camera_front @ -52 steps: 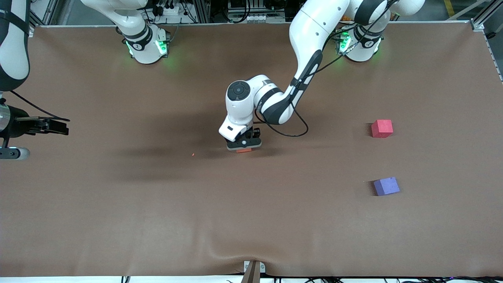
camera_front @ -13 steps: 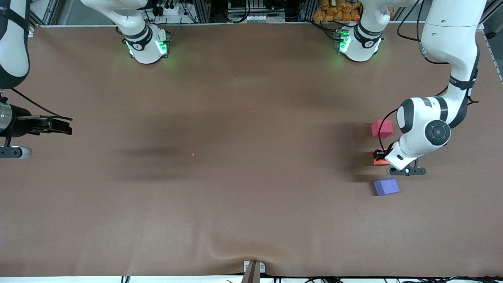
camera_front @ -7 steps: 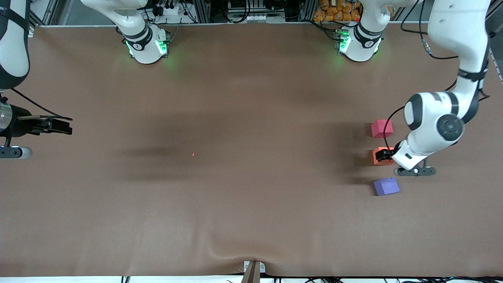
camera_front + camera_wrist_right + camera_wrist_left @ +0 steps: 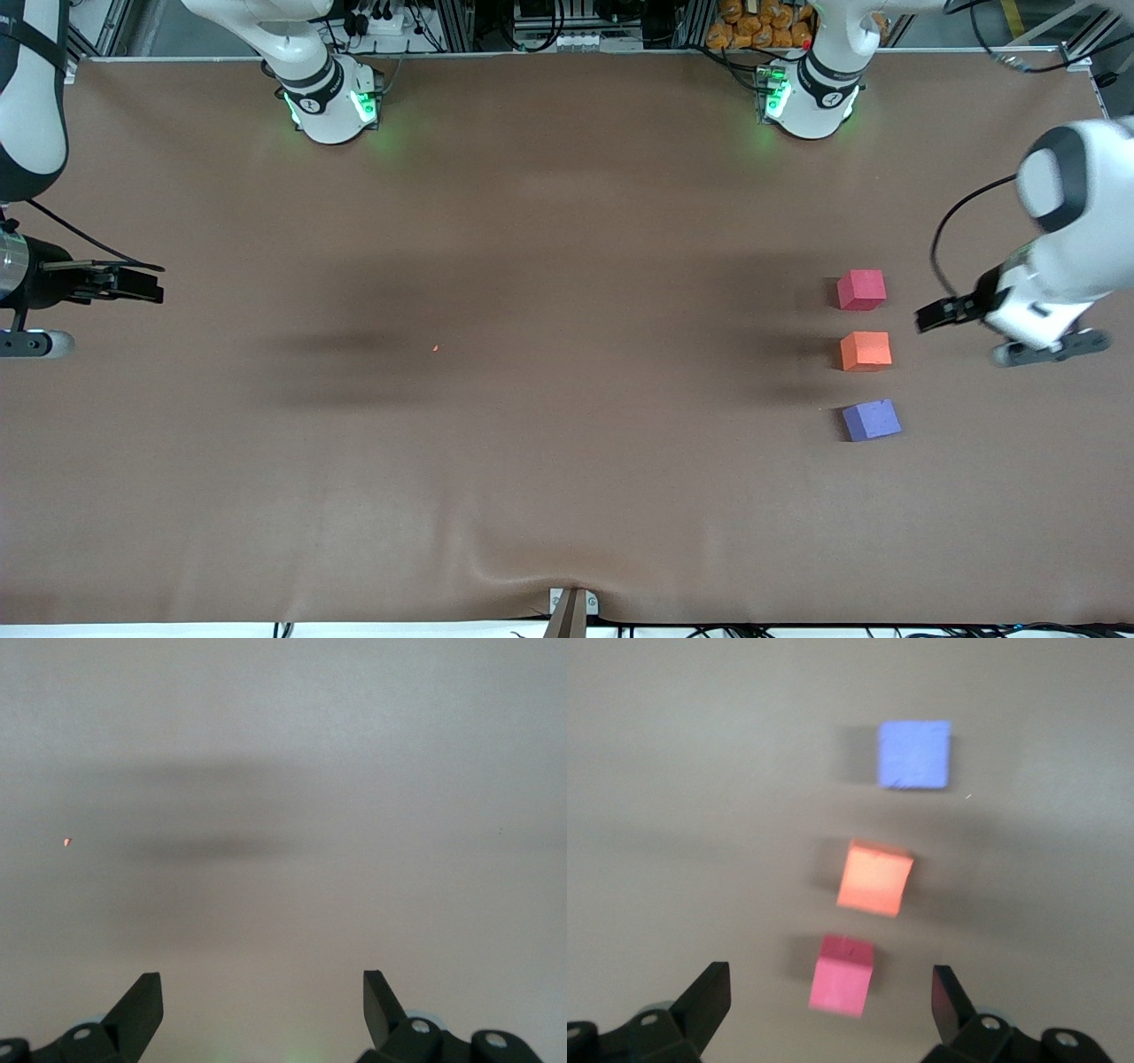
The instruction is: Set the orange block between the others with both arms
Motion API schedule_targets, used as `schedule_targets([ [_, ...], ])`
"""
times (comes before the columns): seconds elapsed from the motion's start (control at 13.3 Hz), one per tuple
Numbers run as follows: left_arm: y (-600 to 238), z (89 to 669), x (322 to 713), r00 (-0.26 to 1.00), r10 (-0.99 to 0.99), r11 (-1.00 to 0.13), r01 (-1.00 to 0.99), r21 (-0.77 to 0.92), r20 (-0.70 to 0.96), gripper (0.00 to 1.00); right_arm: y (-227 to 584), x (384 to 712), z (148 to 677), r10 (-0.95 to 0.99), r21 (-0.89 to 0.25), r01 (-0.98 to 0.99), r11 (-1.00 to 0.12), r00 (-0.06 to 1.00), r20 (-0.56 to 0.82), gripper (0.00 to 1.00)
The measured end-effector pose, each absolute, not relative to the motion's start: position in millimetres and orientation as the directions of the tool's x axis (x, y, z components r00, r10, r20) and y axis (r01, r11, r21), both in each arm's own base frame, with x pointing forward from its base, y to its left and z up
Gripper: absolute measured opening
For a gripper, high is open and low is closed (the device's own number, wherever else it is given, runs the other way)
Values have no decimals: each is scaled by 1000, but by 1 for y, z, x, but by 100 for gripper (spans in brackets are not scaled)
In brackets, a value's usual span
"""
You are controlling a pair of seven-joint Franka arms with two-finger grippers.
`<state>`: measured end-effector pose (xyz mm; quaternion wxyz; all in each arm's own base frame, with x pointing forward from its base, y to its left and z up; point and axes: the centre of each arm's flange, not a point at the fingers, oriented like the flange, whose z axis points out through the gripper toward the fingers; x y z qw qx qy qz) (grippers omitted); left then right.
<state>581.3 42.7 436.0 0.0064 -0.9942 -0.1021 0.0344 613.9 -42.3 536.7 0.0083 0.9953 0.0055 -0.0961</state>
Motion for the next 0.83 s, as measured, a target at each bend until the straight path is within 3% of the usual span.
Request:
schedule_targets([
  [0.45,19,513,582,940,339,-939,341,39,-49,100,-42,613,535,9,15,12,-1000,979,-202,100],
  [0.83,16,583,572,982,163,-985,167,43,-91,100,-42,611,533,9,14,12,-1000,977,-213,100],
])
